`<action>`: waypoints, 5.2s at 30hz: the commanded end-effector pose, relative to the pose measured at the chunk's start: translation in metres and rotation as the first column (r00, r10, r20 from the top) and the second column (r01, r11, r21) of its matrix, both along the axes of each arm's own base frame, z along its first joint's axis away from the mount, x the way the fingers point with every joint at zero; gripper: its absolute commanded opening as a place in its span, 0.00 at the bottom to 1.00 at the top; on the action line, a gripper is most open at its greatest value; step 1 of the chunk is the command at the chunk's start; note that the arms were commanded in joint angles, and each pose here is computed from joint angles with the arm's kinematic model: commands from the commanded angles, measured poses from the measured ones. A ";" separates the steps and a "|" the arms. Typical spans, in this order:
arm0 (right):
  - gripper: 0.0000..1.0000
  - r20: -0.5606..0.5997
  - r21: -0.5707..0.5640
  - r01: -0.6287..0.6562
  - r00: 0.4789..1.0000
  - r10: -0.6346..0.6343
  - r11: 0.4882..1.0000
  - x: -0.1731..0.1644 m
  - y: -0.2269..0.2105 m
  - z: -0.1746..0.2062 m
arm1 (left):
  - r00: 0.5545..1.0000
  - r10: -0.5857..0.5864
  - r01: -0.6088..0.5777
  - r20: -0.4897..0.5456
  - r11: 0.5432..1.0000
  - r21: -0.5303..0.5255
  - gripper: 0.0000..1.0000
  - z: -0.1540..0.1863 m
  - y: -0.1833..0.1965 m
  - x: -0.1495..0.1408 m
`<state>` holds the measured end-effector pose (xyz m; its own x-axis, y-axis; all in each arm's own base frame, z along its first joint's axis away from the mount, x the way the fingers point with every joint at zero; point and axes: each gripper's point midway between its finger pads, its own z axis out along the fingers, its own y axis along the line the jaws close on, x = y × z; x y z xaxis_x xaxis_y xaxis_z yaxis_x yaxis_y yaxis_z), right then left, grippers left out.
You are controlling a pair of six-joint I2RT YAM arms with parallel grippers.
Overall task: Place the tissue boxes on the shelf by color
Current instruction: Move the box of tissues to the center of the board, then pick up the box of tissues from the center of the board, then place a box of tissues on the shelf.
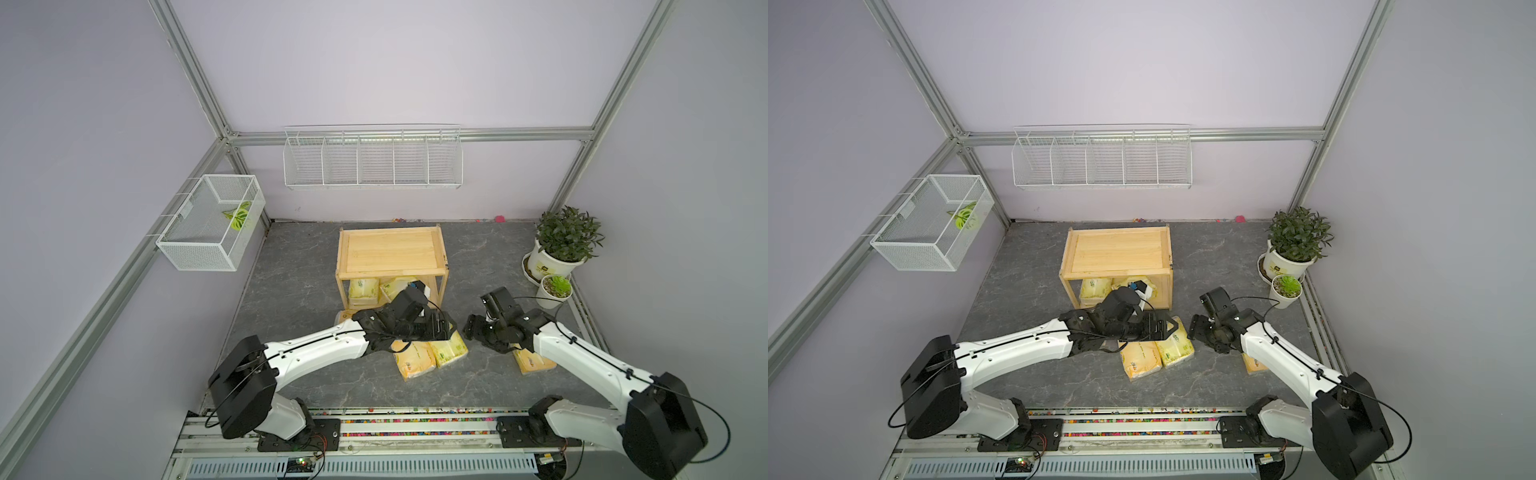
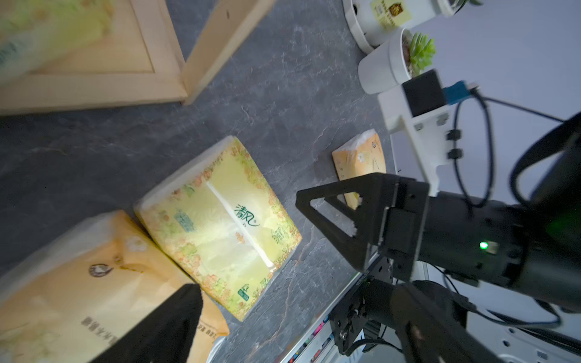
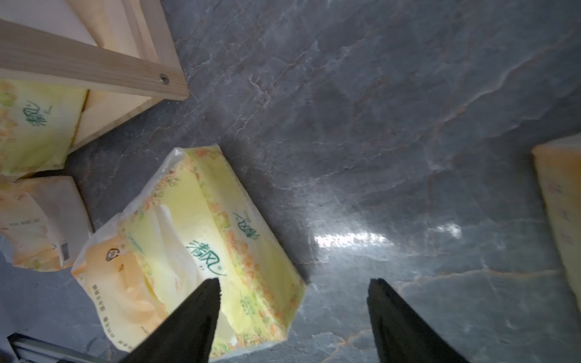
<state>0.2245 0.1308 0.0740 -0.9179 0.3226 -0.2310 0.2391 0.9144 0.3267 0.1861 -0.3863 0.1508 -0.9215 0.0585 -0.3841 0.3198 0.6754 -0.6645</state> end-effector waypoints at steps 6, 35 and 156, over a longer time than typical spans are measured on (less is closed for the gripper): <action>0.80 -0.067 -0.037 0.156 0.985 -0.159 0.987 -0.020 -0.054 -0.013 | 0.997 -0.078 0.078 0.009 0.996 -0.033 1.00 0.001 -0.034 -0.030; 0.80 -0.003 0.180 0.241 0.970 -0.245 0.954 0.012 -0.054 0.019 | 0.998 0.036 -0.025 -0.046 0.975 0.220 1.00 -0.084 0.019 -0.044; 0.22 0.059 0.694 -0.019 0.998 -0.031 0.719 -0.007 0.007 0.026 | 0.833 0.379 -0.394 0.403 0.918 -0.047 1.00 0.166 0.096 0.069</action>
